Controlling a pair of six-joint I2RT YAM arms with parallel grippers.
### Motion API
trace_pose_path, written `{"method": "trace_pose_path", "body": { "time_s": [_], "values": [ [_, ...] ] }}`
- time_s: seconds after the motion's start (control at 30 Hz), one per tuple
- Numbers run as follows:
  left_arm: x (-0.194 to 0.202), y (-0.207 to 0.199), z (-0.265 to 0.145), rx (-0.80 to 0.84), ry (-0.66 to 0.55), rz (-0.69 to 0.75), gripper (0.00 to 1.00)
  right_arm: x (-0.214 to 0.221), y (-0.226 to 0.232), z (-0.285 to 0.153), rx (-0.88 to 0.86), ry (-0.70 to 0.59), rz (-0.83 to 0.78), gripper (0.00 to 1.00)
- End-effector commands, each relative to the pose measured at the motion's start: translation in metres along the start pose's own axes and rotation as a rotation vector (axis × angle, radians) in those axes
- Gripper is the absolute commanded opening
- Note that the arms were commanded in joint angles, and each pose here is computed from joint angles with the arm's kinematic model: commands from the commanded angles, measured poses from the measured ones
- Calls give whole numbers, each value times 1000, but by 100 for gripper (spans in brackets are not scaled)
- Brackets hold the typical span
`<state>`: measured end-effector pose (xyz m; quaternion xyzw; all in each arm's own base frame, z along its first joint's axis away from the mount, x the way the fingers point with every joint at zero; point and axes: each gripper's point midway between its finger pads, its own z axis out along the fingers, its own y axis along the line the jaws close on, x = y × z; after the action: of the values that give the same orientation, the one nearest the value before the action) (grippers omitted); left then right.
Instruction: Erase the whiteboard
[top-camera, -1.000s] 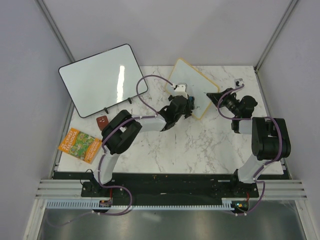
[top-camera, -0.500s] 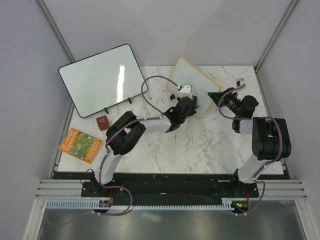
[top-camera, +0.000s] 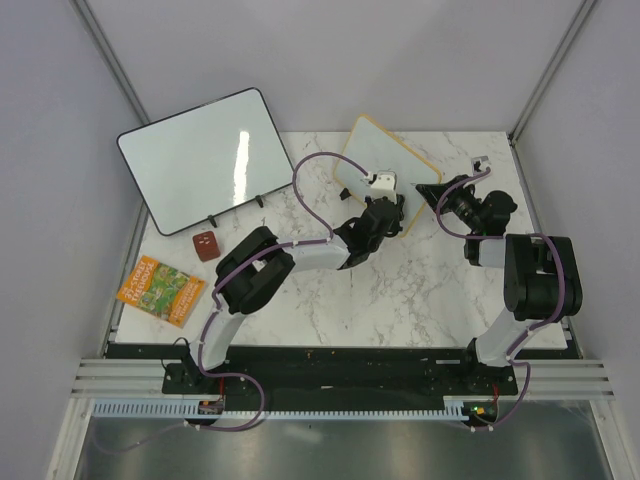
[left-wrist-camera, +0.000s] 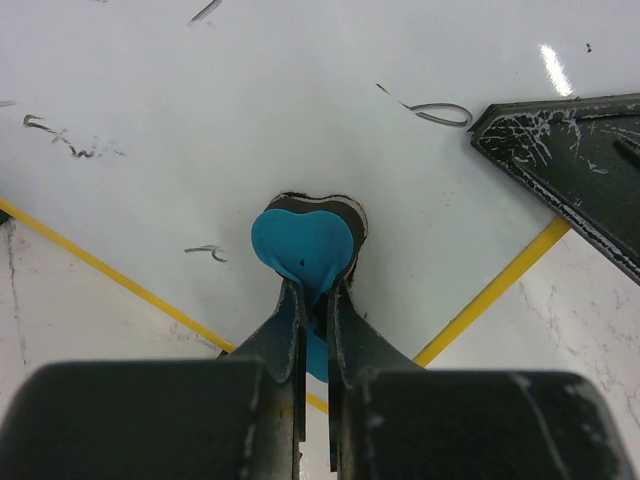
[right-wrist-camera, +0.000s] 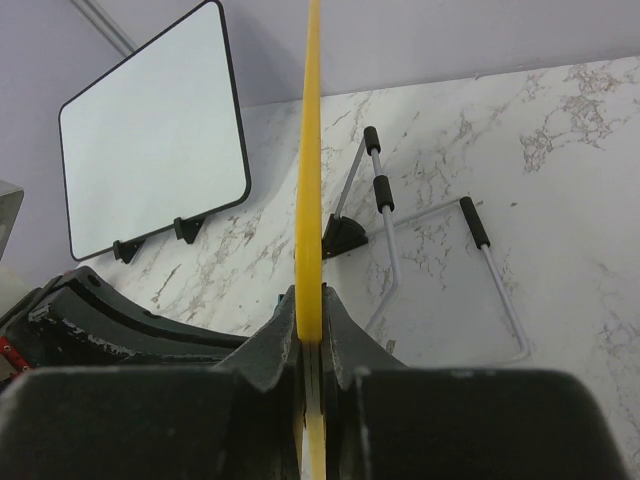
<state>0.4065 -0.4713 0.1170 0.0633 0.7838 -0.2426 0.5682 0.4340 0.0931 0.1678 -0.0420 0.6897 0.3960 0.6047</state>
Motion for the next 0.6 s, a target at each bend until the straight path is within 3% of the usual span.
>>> {"method": "trace_pose_path", "body": {
  "time_s": [0.0, 0.27, 0.57],
  "values": [
    [-7, -70, -13, 242, -24, -47, 2, -1, 41, 7, -162, 43, 0, 0],
    [-15, -83, -16, 263, -50, -44, 2, 0, 41, 7, -162, 44, 1, 0],
    [-22, -37, -1, 27, -94, -51, 2, 1, 41, 8, -163, 47, 3, 0]
  ]
}}
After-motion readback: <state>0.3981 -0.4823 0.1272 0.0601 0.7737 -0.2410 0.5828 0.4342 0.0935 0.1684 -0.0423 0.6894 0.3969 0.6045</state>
